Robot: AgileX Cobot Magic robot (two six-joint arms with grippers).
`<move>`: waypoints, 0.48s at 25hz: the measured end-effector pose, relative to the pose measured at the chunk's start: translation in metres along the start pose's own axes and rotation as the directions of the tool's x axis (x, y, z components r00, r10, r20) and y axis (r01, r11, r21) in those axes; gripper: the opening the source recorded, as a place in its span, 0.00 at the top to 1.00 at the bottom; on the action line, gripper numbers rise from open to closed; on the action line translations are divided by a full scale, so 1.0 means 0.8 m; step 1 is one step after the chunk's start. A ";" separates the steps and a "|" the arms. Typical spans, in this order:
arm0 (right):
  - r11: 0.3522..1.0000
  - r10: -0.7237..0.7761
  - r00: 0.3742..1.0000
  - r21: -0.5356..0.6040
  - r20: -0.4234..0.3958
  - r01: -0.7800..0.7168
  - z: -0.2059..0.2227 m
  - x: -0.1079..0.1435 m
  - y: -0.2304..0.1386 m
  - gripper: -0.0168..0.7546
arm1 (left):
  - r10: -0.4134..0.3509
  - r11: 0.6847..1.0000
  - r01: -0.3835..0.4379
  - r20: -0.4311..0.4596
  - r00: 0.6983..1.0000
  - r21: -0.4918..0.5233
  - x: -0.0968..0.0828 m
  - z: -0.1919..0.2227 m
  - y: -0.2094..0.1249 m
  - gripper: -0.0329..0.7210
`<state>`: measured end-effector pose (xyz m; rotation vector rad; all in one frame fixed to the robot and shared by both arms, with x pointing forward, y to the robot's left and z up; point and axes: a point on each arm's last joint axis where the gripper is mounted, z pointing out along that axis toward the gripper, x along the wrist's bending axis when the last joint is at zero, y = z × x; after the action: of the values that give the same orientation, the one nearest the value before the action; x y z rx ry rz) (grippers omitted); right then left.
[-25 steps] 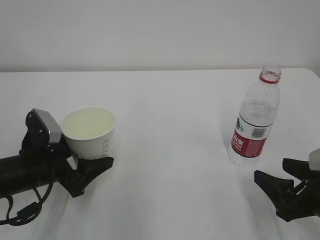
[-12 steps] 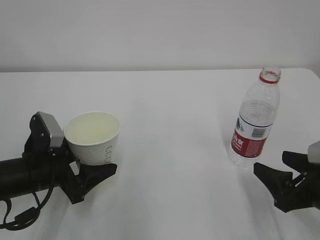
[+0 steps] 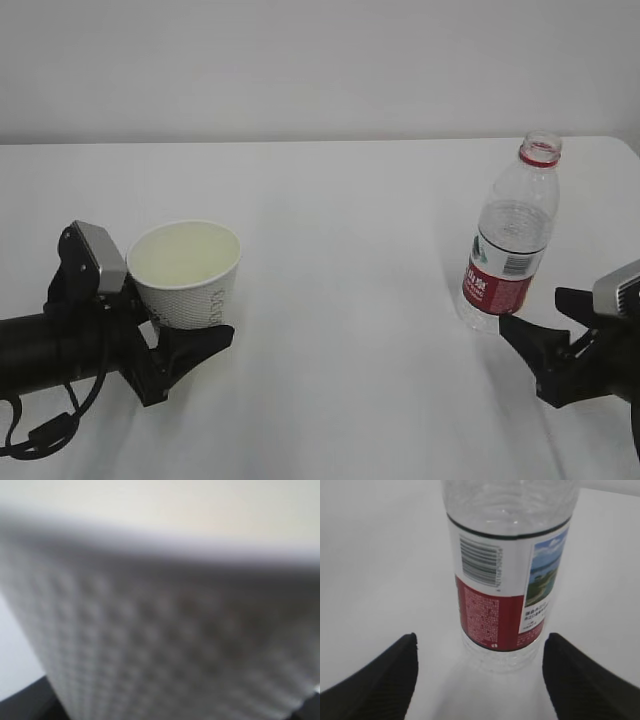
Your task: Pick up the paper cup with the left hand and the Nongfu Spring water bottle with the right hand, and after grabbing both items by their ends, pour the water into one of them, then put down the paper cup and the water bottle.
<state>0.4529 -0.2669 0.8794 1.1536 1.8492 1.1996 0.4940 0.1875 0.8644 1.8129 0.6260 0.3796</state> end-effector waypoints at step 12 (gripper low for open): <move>0.999 -0.018 1.000 0.033 0.015 0.018 0.020 -0.008 -0.011 0.21 | -0.002 1.000 0.002 -0.004 1.000 -0.001 0.000 0.000 0.000 0.25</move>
<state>0.4665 -0.2689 0.8657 1.1584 1.8702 1.1515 0.4942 0.1877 0.8645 1.8114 0.6297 0.3819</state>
